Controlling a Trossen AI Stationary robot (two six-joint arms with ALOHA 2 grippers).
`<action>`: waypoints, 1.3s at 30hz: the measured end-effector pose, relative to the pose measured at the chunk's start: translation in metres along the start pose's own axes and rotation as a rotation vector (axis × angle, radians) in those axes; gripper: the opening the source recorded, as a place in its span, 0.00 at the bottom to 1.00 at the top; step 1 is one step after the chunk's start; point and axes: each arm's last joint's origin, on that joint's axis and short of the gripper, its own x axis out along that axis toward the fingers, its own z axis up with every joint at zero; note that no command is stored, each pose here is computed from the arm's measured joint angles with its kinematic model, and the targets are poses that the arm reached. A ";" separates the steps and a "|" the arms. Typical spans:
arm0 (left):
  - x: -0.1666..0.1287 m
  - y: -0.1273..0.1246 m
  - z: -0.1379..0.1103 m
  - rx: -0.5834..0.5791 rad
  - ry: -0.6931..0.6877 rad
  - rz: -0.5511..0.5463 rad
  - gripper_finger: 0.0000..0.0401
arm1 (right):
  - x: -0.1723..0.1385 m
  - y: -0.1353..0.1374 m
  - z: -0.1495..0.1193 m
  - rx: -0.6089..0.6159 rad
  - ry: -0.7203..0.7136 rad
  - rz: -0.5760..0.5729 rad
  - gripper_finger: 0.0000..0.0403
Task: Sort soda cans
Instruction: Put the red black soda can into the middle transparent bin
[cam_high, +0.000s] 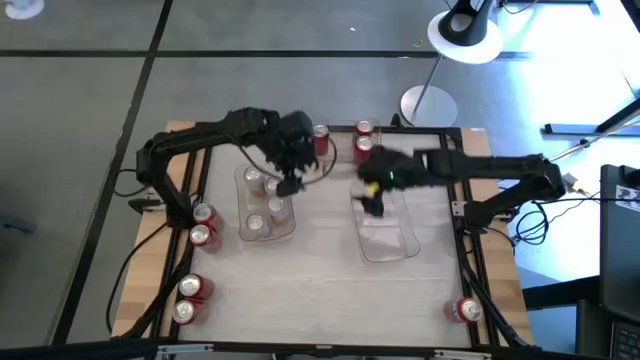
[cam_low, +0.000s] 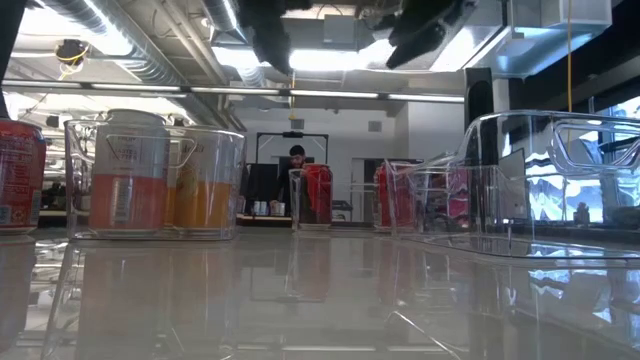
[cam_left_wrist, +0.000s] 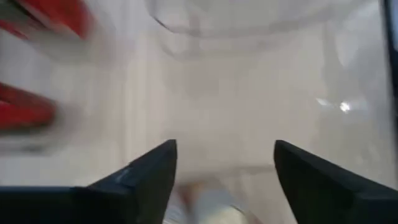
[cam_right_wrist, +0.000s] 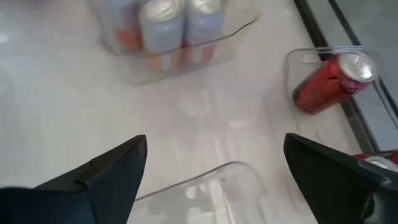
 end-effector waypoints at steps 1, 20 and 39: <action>0.001 -0.008 -0.002 -0.013 0.029 -0.015 0.67 | 0.000 0.010 -0.003 -0.021 0.007 -0.002 0.93; -0.058 -0.185 -0.081 -0.384 0.149 0.164 0.70 | -0.008 0.105 -0.045 -0.099 0.004 0.017 0.93; -0.014 -0.263 -0.191 -0.952 0.484 0.395 0.70 | -0.020 0.133 -0.053 -0.116 -0.028 0.112 0.93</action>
